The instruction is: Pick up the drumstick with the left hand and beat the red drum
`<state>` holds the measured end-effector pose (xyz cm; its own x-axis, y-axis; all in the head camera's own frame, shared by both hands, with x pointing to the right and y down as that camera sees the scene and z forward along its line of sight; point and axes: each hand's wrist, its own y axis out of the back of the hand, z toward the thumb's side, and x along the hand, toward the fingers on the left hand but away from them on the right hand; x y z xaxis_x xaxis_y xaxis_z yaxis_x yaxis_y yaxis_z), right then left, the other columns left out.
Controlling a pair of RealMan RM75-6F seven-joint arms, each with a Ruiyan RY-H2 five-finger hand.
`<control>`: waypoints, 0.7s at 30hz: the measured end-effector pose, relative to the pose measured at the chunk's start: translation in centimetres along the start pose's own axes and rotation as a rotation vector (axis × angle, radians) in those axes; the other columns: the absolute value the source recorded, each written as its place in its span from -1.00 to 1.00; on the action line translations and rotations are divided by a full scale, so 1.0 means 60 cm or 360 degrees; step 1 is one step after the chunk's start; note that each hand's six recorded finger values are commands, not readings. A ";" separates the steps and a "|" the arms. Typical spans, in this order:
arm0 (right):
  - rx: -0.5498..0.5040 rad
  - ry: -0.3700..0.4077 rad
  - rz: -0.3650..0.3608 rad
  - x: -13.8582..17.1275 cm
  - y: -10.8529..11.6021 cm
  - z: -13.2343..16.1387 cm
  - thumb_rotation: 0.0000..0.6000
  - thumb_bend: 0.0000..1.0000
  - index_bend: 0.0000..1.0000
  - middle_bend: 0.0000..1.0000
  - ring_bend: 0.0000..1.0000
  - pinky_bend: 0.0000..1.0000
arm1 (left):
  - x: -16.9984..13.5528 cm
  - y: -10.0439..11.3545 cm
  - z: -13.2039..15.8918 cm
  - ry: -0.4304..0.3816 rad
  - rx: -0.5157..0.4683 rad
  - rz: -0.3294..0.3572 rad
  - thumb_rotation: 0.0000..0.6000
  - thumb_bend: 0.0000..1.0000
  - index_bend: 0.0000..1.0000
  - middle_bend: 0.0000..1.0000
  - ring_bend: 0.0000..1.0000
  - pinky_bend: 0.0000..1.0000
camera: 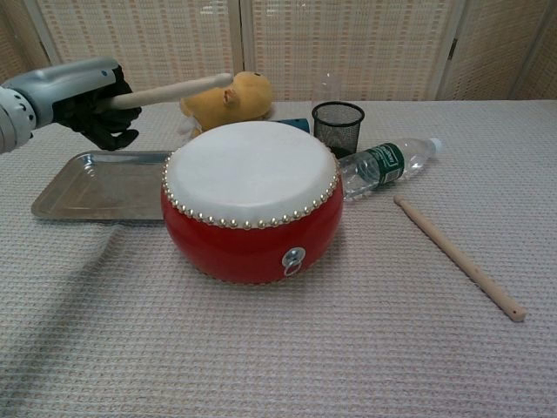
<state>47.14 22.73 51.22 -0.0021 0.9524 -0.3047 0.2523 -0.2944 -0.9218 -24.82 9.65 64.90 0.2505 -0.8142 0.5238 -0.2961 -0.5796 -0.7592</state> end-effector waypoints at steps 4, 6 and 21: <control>0.0003 0.0002 0.0006 -0.003 -0.001 0.001 1.00 -0.83 -0.93 -0.75 -1.00 -0.92 | 0.002 -0.005 -0.004 -0.0010 0.0045 -0.0012 1.00 0.42 1.00 1.00 0.97 1.00; 0.0005 0.0000 0.0010 -0.004 -0.002 0.000 1.00 -0.83 -0.93 -0.75 -1.00 -0.92 | 0.004 -0.013 -0.007 -0.0019 0.0193 -0.0012 1.00 0.43 1.00 1.00 0.97 1.00; 0.0019 -0.0013 0.0006 -0.004 0.000 0.001 1.00 -0.83 -0.93 -0.75 -1.00 -0.92 | 0.010 -0.022 -0.002 -0.0007 0.0544 0.0047 1.00 0.42 1.00 1.00 0.97 1.00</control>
<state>47.06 22.50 51.26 -0.0093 0.9507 -0.3098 0.2410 -0.2986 -0.9234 -24.39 9.92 66.27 0.2504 -0.8299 0.4986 0.0225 -0.5099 -0.8599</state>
